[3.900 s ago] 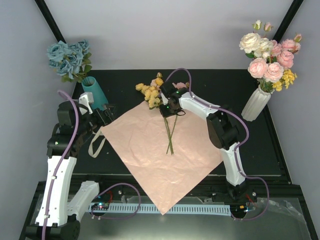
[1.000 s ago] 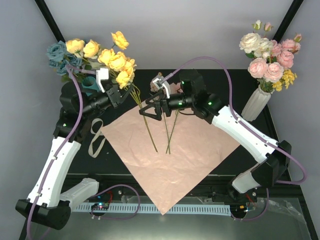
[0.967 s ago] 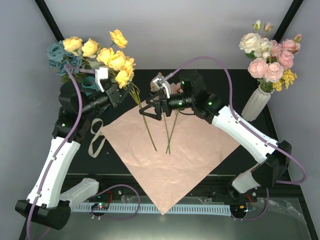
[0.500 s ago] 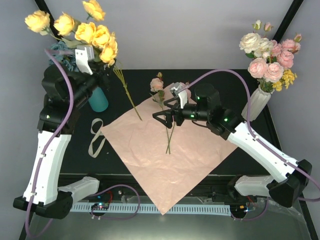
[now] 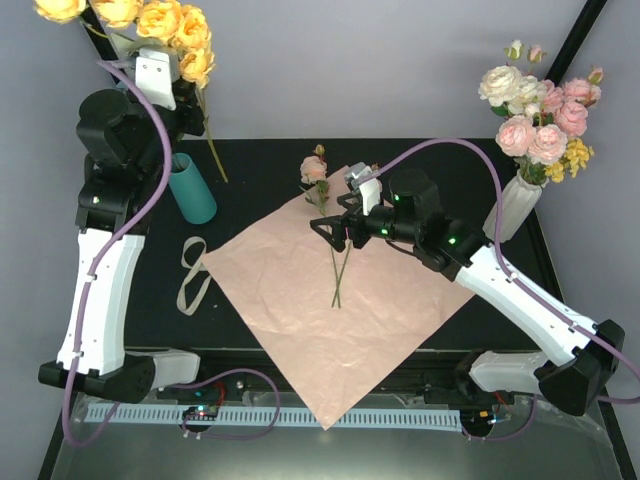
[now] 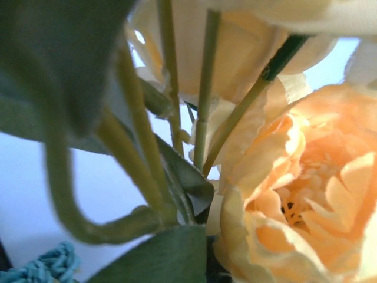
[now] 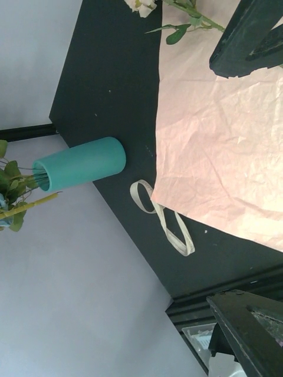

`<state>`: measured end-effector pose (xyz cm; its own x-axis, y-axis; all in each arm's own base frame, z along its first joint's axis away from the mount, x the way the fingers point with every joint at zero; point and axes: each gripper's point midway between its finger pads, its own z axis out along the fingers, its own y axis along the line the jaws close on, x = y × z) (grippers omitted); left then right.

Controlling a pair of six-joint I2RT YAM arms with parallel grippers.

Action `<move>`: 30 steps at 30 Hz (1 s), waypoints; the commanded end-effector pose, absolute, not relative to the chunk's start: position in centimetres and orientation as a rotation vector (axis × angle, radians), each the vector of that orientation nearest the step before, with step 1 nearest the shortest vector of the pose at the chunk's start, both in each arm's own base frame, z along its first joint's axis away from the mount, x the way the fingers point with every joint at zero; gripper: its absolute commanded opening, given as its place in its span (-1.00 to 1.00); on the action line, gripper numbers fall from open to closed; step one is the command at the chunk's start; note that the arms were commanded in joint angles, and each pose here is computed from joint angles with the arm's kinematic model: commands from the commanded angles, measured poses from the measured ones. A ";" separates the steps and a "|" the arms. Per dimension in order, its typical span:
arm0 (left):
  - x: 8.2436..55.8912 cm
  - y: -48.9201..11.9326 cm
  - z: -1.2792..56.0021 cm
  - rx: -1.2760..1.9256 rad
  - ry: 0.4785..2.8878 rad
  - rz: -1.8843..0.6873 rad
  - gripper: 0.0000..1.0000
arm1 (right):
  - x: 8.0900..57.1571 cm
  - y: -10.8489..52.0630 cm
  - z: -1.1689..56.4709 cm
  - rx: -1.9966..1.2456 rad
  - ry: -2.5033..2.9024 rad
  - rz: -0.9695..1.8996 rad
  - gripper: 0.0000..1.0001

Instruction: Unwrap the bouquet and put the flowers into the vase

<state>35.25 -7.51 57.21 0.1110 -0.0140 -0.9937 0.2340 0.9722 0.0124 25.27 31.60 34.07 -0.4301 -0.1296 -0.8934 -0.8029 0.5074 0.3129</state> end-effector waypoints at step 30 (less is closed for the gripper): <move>41.8 7.0 52.7 -0.106 1.206 0.129 -0.97 | 24.8 29.6 33.0 -0.826 1.874 0.825 0.99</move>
<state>41.66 5.69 52.78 0.2972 0.0923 -0.9503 -0.1314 0.9898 0.0550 24.63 29.83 33.82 -0.3767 -0.1831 -0.9081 -0.8089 0.5428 0.2261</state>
